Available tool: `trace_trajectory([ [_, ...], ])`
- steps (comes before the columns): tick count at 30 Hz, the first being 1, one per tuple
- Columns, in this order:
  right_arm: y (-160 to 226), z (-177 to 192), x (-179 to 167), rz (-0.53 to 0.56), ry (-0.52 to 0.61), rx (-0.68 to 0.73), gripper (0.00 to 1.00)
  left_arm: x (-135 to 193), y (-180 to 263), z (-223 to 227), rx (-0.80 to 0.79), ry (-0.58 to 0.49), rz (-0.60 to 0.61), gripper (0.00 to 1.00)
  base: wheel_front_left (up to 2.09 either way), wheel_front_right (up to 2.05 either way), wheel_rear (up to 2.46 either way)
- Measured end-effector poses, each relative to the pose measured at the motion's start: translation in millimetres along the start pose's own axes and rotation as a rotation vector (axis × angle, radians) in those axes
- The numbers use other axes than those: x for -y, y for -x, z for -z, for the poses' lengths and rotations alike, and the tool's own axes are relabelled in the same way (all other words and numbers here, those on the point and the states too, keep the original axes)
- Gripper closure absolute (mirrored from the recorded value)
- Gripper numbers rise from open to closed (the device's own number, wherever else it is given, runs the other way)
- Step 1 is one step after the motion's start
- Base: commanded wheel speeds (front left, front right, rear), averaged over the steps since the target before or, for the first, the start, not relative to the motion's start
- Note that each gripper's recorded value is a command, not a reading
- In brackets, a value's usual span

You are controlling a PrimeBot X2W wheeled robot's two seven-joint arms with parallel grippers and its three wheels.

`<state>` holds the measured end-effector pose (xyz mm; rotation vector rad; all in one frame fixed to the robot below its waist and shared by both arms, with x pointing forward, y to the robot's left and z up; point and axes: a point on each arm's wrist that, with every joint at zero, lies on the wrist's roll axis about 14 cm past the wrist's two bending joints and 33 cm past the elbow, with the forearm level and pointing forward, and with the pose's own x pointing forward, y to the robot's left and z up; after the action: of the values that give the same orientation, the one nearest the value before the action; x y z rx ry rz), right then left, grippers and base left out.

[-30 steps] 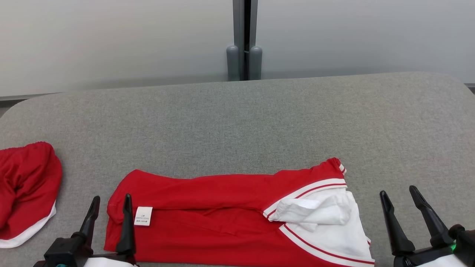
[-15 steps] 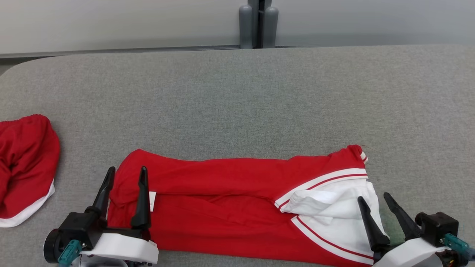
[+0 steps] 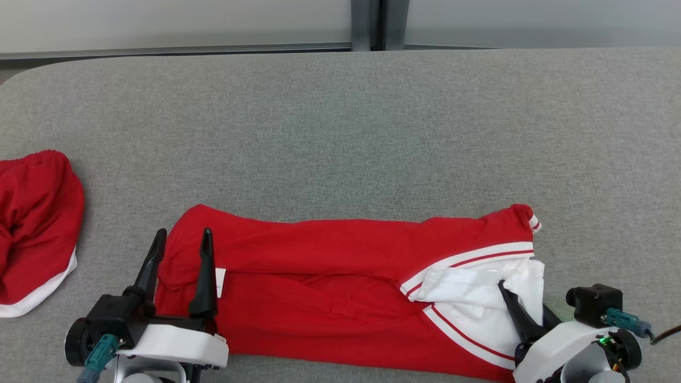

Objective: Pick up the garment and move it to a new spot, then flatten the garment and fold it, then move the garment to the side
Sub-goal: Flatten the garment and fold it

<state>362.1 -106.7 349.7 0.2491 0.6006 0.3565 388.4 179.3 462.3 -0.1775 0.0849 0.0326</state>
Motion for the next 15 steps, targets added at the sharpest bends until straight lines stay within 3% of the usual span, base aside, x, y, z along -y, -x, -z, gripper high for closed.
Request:
trace_trajectory([
  [9, -1, -8, 1, -0.007, -0.002, 0.015, 1.0, 1, -3, -2, 0.009, 0.003, 0.002, 0.0, 0.0, 0.0, 0.0],
  [15, 26, -16, 49, 0.118, 0.007, 0.058, 1.0, 2, -5, -5, 0.02, 0.005, 0.008, 0.0, 0.0, 0.0, 0.0],
])
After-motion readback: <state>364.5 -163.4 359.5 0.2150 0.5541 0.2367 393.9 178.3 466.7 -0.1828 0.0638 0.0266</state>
